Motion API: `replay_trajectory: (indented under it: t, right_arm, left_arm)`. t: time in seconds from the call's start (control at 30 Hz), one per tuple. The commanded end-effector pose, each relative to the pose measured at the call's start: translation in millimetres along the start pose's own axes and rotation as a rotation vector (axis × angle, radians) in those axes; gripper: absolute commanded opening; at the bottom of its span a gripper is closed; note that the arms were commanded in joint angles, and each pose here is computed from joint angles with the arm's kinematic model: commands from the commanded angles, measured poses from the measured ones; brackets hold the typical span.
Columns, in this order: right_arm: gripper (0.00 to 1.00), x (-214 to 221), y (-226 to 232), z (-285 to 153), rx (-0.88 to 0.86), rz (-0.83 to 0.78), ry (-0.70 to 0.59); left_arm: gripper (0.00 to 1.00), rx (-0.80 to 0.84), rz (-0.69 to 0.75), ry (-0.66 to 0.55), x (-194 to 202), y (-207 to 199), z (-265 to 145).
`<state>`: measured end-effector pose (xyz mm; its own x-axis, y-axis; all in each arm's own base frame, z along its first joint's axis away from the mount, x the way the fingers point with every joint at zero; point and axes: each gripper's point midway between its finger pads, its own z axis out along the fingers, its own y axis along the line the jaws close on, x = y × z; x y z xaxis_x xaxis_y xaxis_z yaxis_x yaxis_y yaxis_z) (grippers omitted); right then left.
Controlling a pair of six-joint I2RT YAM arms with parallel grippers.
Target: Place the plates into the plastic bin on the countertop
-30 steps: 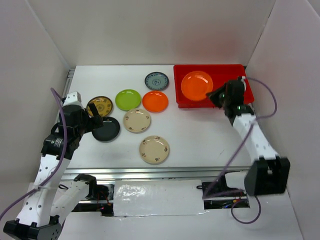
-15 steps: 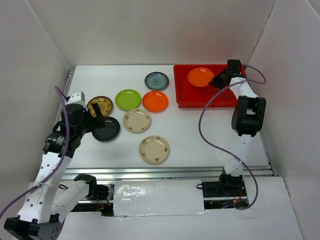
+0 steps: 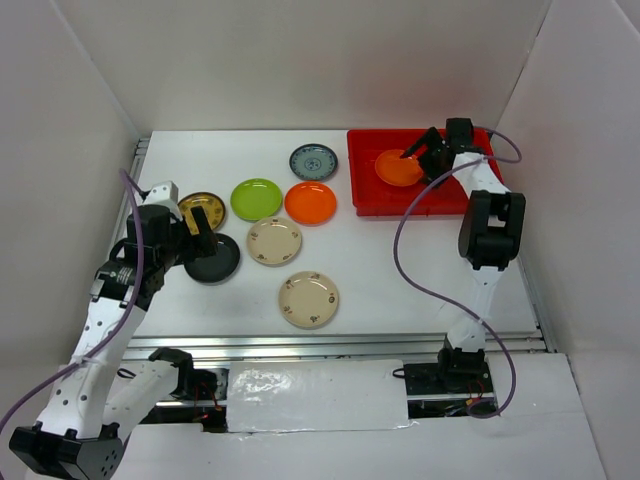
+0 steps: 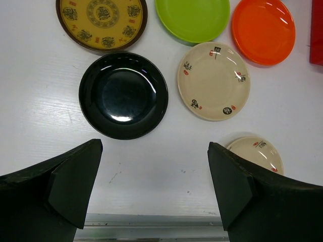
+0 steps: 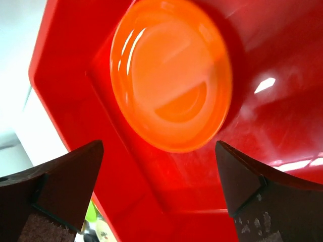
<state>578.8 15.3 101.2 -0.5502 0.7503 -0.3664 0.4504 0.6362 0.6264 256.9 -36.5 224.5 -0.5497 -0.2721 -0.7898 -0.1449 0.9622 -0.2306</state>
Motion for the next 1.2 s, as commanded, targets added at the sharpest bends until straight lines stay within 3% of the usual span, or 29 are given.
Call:
replay_trajectory:
  t: [0.0,0.1,0.23,0.27,0.33,0.37,0.5,0.77,0.93,1.0,1.1,1.13,1.17]
  right_arm:
    - [1.00,-15.6,56.0,-70.1,-0.087,-0.099,-0.118]
    - [1.00,-7.8,74.8,-123.1,-0.061,-0.213,-0.228]
    - [1.00,63.3,90.9,-168.6,-0.042,-0.368,-0.256]
    - [1.00,106.5,82.3,-173.7,-0.064,-0.422,-0.184]
    - [1.00,152.5,78.7,-174.1,-0.139,-0.484,-0.099]
    - [1.00,200.8,52.2,-164.3,-0.163,-0.522,0.050]
    - [0.97,310.4,28.8,-169.0,-0.317,-0.608,0.281]
    - [0.89,396.3,-58.3,-156.4,-0.220,-0.596,0.483]
    - [0.86,418.4,-67.2,-151.0,-0.243,-0.597,0.520]
    - [0.78,428.7,-75.2,-148.3,-0.216,-0.598,0.543]
    - [0.49,435.9,-84.1,-142.9,-0.164,-0.593,0.552]
    - [0.31,435.4,-87.0,-141.5,-0.147,-0.577,0.545]
    - [0.26,430.6,-89.3,-139.5,-0.121,-0.572,0.518]
  left_arm:
    - [0.99,0.088,0.009,-0.018,-7.3,-17.9,2.5]
    - [0.99,0.104,0.015,0.023,-2.4,-22.1,8.6]
    - [0.99,0.082,0.009,0.025,-2.3,-18.9,9.5]
    - [0.99,0.071,0.003,0.020,-2.6,-16.7,9.3]
    - [0.99,0.045,-0.001,0.014,-3.7,-12.3,9.1]
    - [0.99,0.023,-0.005,0.011,-3.6,-8.4,9.3]
    - [0.99,0.011,-0.004,0.017,-2.4,-6.2,10.0]
    - [0.99,0.010,-0.003,-0.001,-4.2,-4.8,5.9]
    - [0.99,0.014,0.002,0.001,-3.9,-5.3,5.8]
    - [0.99,0.013,0.002,0.002,-3.0,-4.9,5.3]
    - [0.99,0.012,0.000,-0.003,-4.0,-4.7,4.7]
    - [0.99,0.012,-0.001,-0.007,-4.5,-4.5,4.0]
    - [0.99,0.012,0.000,-0.007,-4.5,-4.6,4.0]
